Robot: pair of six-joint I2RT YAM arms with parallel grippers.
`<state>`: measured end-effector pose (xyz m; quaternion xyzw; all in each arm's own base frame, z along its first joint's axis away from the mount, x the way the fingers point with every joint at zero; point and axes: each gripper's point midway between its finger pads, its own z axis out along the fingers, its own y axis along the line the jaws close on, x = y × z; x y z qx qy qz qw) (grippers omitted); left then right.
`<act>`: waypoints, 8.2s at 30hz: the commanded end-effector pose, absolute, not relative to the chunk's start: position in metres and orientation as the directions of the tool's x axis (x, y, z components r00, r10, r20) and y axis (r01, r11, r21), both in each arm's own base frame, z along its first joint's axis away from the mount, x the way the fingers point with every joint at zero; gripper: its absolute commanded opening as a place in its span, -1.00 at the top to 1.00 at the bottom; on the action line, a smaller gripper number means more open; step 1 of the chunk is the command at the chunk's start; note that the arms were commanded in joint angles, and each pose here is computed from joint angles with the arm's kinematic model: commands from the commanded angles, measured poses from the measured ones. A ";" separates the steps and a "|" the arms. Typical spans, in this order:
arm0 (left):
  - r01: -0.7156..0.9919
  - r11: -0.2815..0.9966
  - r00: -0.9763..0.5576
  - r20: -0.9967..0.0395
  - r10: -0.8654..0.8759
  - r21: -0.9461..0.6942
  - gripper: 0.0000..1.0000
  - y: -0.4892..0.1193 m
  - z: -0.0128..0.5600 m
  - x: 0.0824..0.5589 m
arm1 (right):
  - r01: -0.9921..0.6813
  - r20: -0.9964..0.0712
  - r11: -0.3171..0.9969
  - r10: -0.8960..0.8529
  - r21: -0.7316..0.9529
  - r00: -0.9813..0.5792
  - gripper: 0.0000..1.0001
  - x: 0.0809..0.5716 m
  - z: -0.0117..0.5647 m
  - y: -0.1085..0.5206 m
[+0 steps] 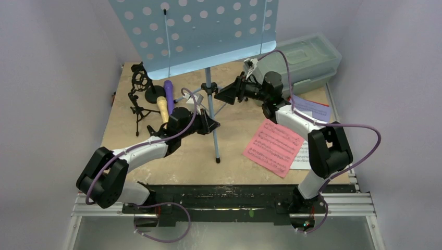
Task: Pack up the instrument practice props
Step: Unscrew the knob on the music stand.
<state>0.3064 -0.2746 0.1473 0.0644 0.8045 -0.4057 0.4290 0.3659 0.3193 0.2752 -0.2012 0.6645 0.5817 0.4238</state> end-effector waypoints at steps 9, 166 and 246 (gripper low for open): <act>0.421 0.567 -0.641 -0.675 -0.366 -0.708 1.00 -0.279 0.178 0.295 | -0.854 -0.878 0.232 0.242 0.467 -0.414 -0.04 0.373 0.304 0.336; 0.393 0.519 -0.691 -0.616 -0.379 -0.759 0.94 -0.279 0.176 0.270 | -0.822 -0.851 0.225 0.191 0.523 -0.489 -0.57 0.320 0.303 0.280; 0.396 0.512 -0.692 -0.614 -0.380 -0.762 0.92 -0.278 0.176 0.266 | -0.875 -0.935 0.330 0.162 0.353 -0.316 -0.87 0.295 0.289 0.279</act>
